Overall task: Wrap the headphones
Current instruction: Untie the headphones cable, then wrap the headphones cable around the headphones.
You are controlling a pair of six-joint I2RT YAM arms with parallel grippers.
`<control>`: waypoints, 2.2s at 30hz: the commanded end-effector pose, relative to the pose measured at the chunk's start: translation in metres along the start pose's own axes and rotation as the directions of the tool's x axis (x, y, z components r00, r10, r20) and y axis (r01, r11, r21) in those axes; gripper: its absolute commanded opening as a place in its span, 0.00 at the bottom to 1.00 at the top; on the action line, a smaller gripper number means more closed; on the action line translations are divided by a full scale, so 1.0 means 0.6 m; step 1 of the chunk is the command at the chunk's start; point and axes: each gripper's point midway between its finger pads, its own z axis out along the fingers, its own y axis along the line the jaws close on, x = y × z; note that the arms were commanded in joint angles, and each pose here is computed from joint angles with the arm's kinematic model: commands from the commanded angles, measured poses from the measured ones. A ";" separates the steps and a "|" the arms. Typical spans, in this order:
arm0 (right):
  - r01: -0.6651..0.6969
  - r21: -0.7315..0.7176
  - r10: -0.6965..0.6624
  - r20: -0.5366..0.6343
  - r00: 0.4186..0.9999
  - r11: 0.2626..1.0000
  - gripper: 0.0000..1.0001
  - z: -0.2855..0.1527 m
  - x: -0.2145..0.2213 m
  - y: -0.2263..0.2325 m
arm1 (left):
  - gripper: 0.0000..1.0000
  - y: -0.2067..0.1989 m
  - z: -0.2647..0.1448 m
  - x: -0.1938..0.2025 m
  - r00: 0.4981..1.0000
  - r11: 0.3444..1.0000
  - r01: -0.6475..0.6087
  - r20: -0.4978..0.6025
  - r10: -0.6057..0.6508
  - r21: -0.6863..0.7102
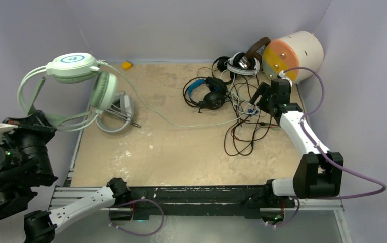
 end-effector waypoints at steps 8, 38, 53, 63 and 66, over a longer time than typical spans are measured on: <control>0.372 -0.671 -0.431 0.086 0.898 0.641 0.77 -0.132 0.106 0.217 | 0.00 -0.201 -0.019 0.178 0.963 0.937 -0.104 -0.202 0.179 0.334; 0.328 -0.847 -0.430 0.133 0.893 0.418 0.79 -0.173 0.194 0.233 | 0.00 -0.197 0.134 0.332 0.880 0.976 0.001 -0.463 0.102 0.217; 0.360 -0.930 -0.509 0.275 0.816 0.075 0.84 -0.208 0.348 0.313 | 0.00 -0.289 0.060 0.293 0.819 0.886 0.209 -0.569 0.073 0.414; 0.414 -0.910 -0.570 0.326 0.755 0.029 0.88 -0.182 0.399 0.319 | 0.00 -0.309 0.030 0.224 0.854 0.853 0.224 -0.517 0.061 0.471; 0.404 -0.915 -0.553 0.339 0.761 -0.004 0.89 -0.195 0.402 0.321 | 0.00 -0.312 0.023 0.206 0.863 0.849 0.217 -0.501 0.064 0.482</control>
